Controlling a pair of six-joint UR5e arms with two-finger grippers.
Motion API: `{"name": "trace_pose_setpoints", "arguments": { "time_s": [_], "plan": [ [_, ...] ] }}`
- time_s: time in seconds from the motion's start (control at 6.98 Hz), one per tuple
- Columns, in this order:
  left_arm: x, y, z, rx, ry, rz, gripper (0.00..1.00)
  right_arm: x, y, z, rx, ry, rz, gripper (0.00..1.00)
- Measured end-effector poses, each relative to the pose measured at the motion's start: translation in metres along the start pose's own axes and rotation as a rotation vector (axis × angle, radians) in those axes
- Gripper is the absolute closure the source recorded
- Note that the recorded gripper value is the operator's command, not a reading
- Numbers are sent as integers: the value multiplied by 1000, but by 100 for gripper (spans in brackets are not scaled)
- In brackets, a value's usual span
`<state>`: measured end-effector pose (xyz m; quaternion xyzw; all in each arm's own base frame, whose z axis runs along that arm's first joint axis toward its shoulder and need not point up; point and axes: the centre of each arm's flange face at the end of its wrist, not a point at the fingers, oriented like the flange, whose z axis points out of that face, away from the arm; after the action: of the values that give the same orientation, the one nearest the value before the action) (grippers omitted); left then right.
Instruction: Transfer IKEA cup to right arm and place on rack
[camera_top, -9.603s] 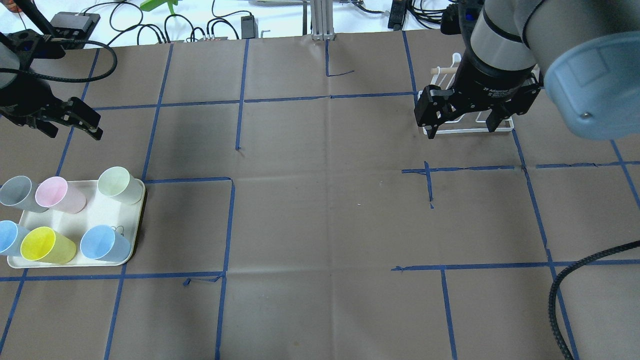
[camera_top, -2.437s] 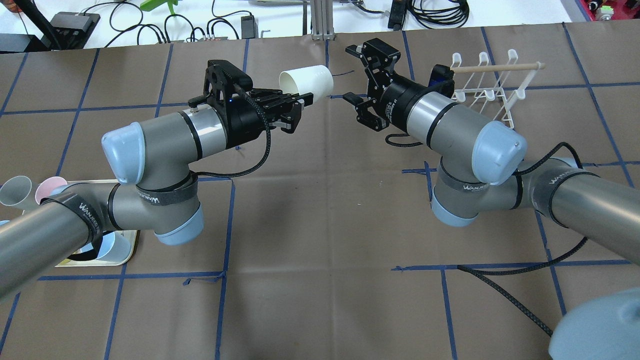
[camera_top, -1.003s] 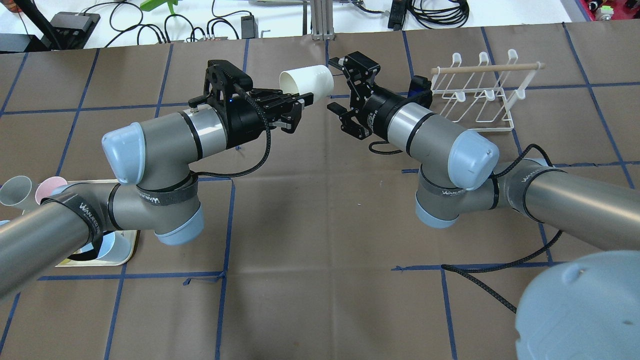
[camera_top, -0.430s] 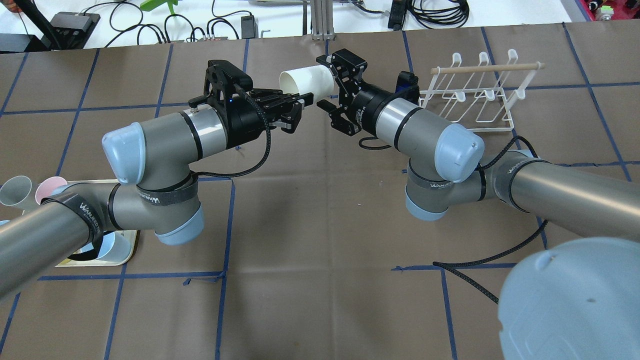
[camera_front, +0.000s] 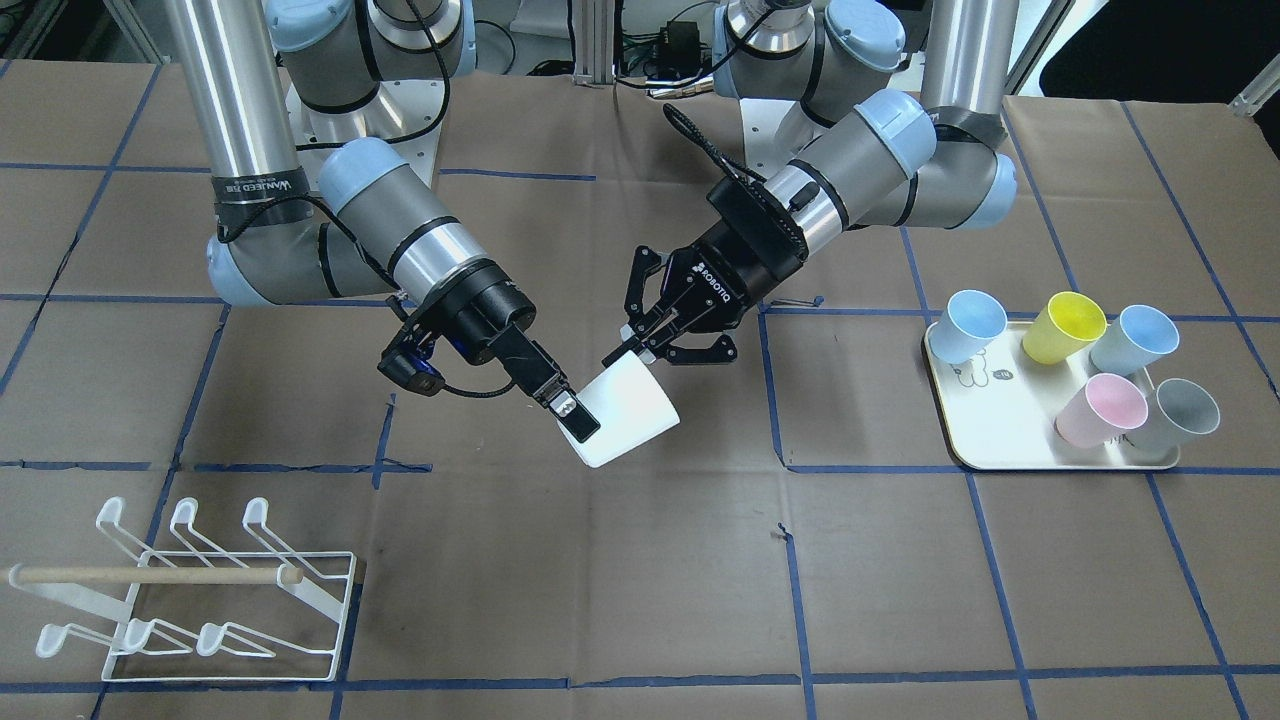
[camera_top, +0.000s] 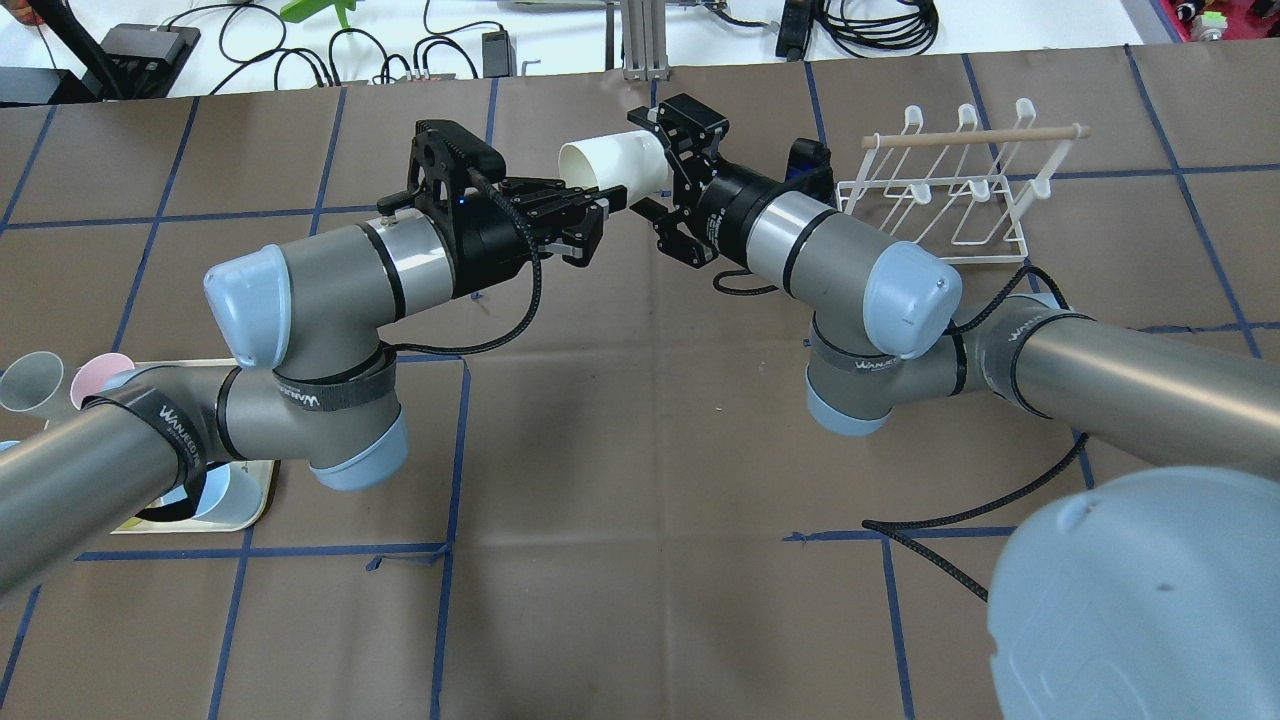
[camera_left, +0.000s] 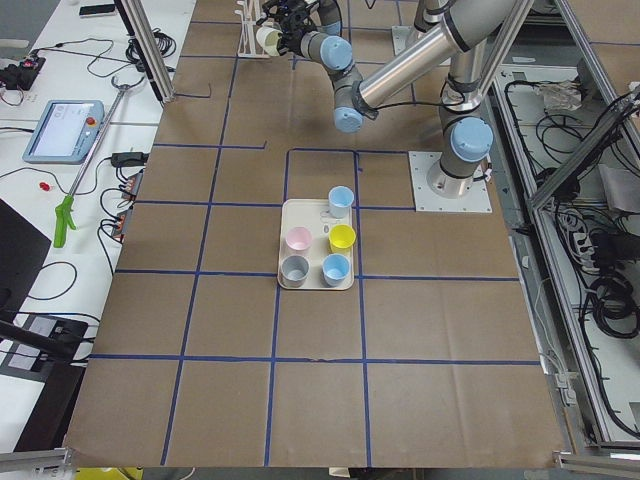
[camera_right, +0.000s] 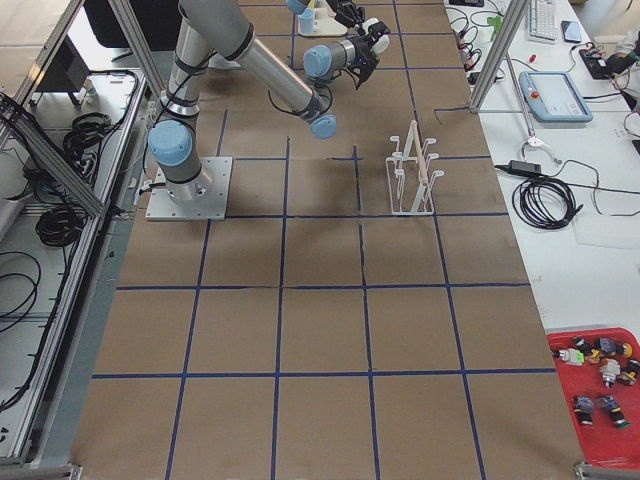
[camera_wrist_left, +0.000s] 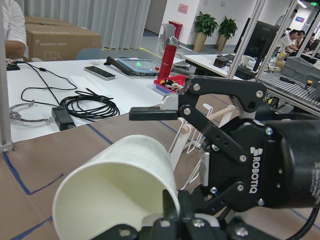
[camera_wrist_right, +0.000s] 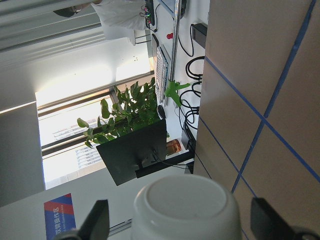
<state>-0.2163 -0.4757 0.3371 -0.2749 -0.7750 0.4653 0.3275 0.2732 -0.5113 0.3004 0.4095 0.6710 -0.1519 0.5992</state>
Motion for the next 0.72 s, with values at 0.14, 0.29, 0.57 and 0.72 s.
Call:
{"name": "trace_pose_setpoints", "arguments": {
  "time_s": [0.14, 0.29, 0.57, 0.72],
  "plan": [
    [0, 0, 0, 0, 0, 0, 100, 1, 1, 4, -3, 1, -2, 1],
    [0, 0, 0, 1, 0, 1, 100, 3, 2, 9, -4, 4, -2, 4],
    [0, -1, 0, 1, -1, 2, 100, 5, 2, 11, -3, 9, -1, 7],
    [0, -1, 0, 1, -1, 2, 100, 4, 2, 12, -2, 8, 0, 7]
  ]
}}
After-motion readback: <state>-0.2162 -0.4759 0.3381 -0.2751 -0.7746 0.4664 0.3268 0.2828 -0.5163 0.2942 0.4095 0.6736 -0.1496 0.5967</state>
